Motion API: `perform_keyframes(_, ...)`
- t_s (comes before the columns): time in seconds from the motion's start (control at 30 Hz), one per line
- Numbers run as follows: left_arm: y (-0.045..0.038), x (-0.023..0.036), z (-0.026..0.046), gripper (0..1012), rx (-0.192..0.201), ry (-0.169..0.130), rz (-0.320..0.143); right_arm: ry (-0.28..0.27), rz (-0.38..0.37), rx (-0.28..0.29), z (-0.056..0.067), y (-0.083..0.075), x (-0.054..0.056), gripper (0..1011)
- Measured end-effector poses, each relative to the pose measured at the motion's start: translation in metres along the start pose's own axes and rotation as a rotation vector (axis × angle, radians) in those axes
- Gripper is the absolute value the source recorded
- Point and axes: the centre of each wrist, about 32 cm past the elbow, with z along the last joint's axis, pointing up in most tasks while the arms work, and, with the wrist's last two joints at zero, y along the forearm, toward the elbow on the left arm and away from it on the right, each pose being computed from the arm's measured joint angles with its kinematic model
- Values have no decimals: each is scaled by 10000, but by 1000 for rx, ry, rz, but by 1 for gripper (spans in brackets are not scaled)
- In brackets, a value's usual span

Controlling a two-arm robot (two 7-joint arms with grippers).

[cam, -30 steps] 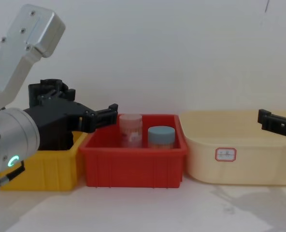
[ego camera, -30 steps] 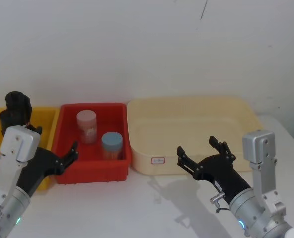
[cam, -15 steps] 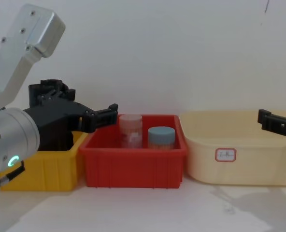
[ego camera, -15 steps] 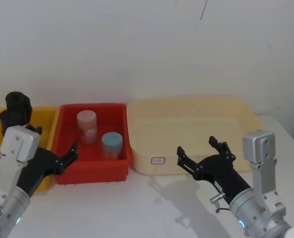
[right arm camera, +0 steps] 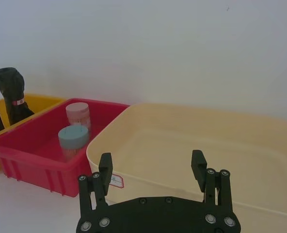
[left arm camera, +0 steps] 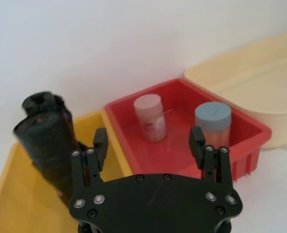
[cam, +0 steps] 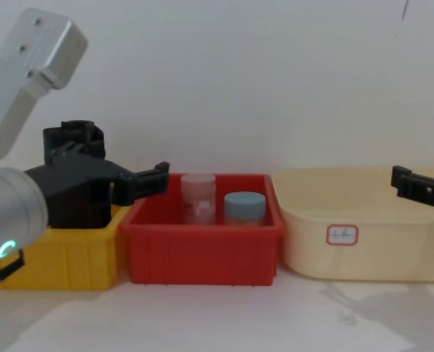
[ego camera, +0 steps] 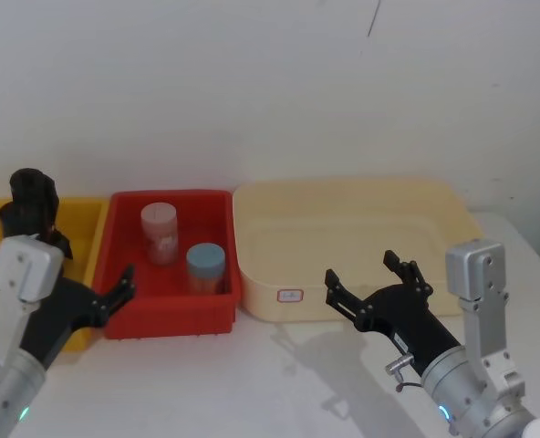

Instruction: Pick up the garbage bag with the one hand and transfer it to the other hand.

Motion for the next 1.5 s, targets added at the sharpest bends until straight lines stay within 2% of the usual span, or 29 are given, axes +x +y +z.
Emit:
perform_keyframes(0.17, 78, 38, -13, 1001, 18, 19, 16, 0, 0, 0, 0, 0, 0, 999)
perform_keyframes(0.23, 149, 92, -27, 1001, 32, 33, 31, 0, 0, 0, 0, 0, 0, 1000)
perform_keyframes(0.3, 182, 120, -34, 1001, 40, 42, 37, 0, 0, 0, 0, 0, 0, 1000)
perform_keyframes(0.33, 213, 156, -36, 1001, 44, 48, 45, 0, 0, 0, 0, 0, 0, 1000)
perform_keyframes(0.43, 246, 201, -35, 1001, 50, 59, 51, 0, 0, 0, 0, 0, 0, 1000)
perform_keyframes(0.53, 274, 277, -24, 1001, 56, 73, 57, 0, 0, 0, 0, 0, 0, 1000)
perform_keyframes(0.57, 274, 277, -24, 1001, 56, 73, 57, 0, 0, 0, 0, 0, 0, 999)
perform_keyframes(0.6, 278, 307, -18, 1001, 57, 77, 60, 0, 0, 0, 0, 0, 0, 1000)
perform_keyframes(0.63, 275, 340, -6, 1001, 57, 80, 61, 0, 0, 0, 0, 0, 0, 1000)
perform_keyframes(0.67, 275, 340, -6, 1001, 57, 80, 61, 0, 0, 0, 0, 0, 0, 999)
perform_keyframes(0.73, 257, 400, 7, 1001, 62, 86, 62, 0, 0, 0, 0, 0, 0, 1000)
perform_keyframes(0.77, 257, 400, 7, 1001, 62, 86, 62, 0, 0, 0, 0, 0, 0, 1000)
perform_keyframes(0.87, 219, 474, 20, 1001, 69, 91, 65, 0, 0, 0, 0, 0, 0, 1000)
perform_keyframes(1.1, 128, 579, 25, 1001, 88, 97, 67, 0, 0, 0, 0, 0, 0, 1000)
perform_keyframes(1.3, 32, 649, 0, 1001, 114, 97, 72, 0, 0, 0, 0, 0, 0, 1000)
perform_keyframes(1.5, -63, 694, -20, 1001, 134, 86, 75, 0, 0, 0, 0, 0, 0, 1000)
